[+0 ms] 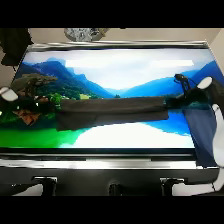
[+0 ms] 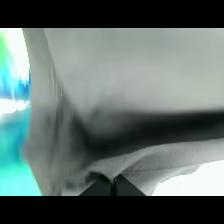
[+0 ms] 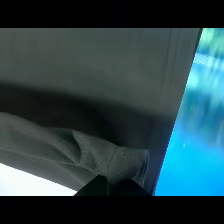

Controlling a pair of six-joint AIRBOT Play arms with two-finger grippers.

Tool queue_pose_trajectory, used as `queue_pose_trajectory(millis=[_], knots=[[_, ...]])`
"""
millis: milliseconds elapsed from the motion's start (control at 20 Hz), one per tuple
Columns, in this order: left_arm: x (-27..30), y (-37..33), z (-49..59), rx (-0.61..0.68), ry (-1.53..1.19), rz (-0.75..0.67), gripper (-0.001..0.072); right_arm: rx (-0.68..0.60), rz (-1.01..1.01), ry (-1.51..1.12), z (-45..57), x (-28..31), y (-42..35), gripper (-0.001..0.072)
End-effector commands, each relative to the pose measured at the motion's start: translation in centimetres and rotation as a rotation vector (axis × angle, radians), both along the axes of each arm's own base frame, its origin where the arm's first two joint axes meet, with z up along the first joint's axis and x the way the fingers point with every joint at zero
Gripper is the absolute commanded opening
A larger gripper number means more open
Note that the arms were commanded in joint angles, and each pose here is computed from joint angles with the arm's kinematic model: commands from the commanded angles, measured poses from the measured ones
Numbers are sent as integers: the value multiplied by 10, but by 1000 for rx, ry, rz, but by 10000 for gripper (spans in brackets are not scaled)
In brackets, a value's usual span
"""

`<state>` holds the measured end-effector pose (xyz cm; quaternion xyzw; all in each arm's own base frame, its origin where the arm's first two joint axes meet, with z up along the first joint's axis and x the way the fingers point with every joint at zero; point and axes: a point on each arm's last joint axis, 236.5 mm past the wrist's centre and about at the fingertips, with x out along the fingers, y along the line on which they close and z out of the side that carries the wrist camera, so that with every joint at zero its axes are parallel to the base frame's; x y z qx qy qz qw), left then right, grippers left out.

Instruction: Fold the shirts.

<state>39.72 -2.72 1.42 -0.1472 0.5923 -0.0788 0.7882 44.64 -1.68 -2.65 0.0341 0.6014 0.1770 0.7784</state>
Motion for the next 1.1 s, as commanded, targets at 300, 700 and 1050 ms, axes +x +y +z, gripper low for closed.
queue_pose_trajectory(millis=[300,700,1050], knots=[[56,-17,-92,-166,207,41,29,61,-69,110,-76,45,15,61],[56,7,-30,-163,115,63,404,148,-22,-32,-10,44,-31,656],[46,-33,66,-130,-97,-43,391,405,-119,156,-60,32,-5,708]])
